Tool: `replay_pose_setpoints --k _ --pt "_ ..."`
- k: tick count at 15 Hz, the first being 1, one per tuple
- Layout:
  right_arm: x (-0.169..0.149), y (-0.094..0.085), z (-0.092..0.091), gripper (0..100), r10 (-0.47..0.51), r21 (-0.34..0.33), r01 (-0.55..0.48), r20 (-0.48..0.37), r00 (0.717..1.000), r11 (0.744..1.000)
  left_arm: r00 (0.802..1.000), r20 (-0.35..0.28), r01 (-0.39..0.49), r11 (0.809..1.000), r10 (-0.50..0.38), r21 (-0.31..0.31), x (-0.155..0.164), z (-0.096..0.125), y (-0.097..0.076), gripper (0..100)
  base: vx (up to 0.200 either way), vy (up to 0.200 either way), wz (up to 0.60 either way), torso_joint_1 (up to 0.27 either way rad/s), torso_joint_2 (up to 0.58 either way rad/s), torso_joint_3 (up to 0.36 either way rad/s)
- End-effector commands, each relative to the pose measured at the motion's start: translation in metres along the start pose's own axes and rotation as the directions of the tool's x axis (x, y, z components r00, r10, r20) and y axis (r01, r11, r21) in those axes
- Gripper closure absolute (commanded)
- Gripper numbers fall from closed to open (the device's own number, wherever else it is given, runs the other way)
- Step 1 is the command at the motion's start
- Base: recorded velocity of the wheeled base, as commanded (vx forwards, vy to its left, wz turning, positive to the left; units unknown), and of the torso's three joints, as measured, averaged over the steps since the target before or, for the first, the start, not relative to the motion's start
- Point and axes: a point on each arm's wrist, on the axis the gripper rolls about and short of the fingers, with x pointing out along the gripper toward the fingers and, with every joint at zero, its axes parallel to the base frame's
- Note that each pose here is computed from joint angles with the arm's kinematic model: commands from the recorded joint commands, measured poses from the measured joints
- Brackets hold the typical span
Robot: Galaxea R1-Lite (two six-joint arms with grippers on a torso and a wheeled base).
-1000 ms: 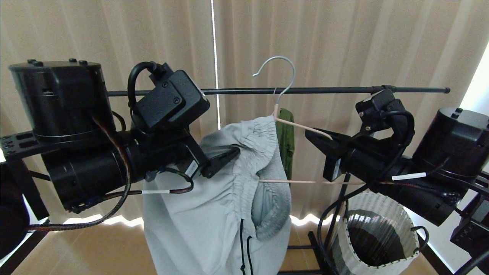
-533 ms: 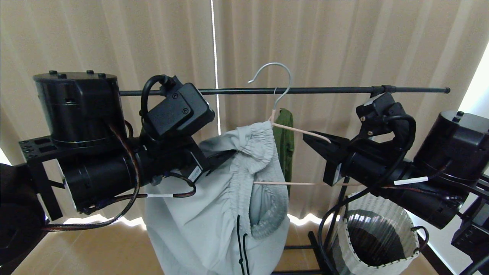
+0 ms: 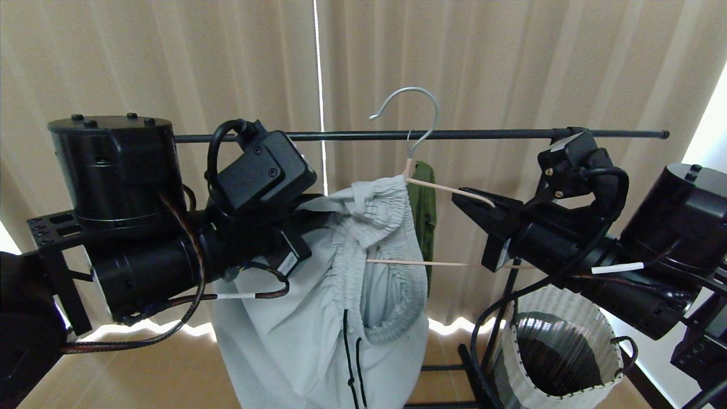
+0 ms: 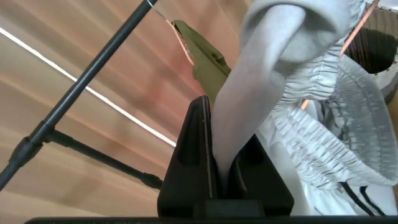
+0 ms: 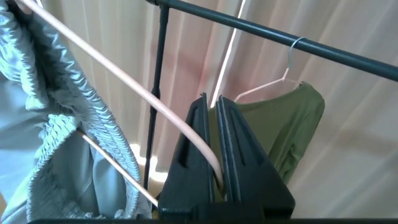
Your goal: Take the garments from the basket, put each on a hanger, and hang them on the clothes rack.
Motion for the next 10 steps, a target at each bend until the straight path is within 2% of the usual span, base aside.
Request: replay_pose_setpoints --k 1,2,7,8,10 --pt "0.000 0.000 0.001 100 0.000 0.001 0.000 0.003 1.000 1.000 1.000 0.013 -0.016 1.000 0.016 -0.001 -0.002 -0.005 -0.002 100 0.000 0.000 0.00 0.000 0.00 0.000" --pt "0.000 0.000 0.001 0 -0.002 0.001 0.002 0.006 1.000 1.000 0.999 0.024 -0.038 0.999 0.038 -0.001 -0.002 -0.007 0.000 100 0.000 0.000 0.00 0.000 0.00 0.000" --pt "-0.009 -0.001 0.003 0 -0.010 -0.001 0.010 0.010 1.000 1.000 0.996 0.003 -0.084 0.996 0.085 -0.006 -0.001 -0.014 0.012 100 0.000 0.000 0.00 0.000 0.00 0.000" --pt "-0.012 -0.002 0.002 0 -0.013 -0.003 0.013 0.007 1.000 1.000 0.995 -0.015 -0.101 0.995 0.101 -0.007 -0.002 -0.016 0.013 100 0.000 0.000 0.00 0.000 0.00 0.000" --pt "-0.015 -0.003 0.007 0 -0.017 -0.001 0.017 0.022 1.000 1.000 0.980 -0.097 -0.174 0.985 0.172 -0.005 0.000 -0.024 0.014 100 0.000 0.000 0.00 0.000 0.00 0.000"
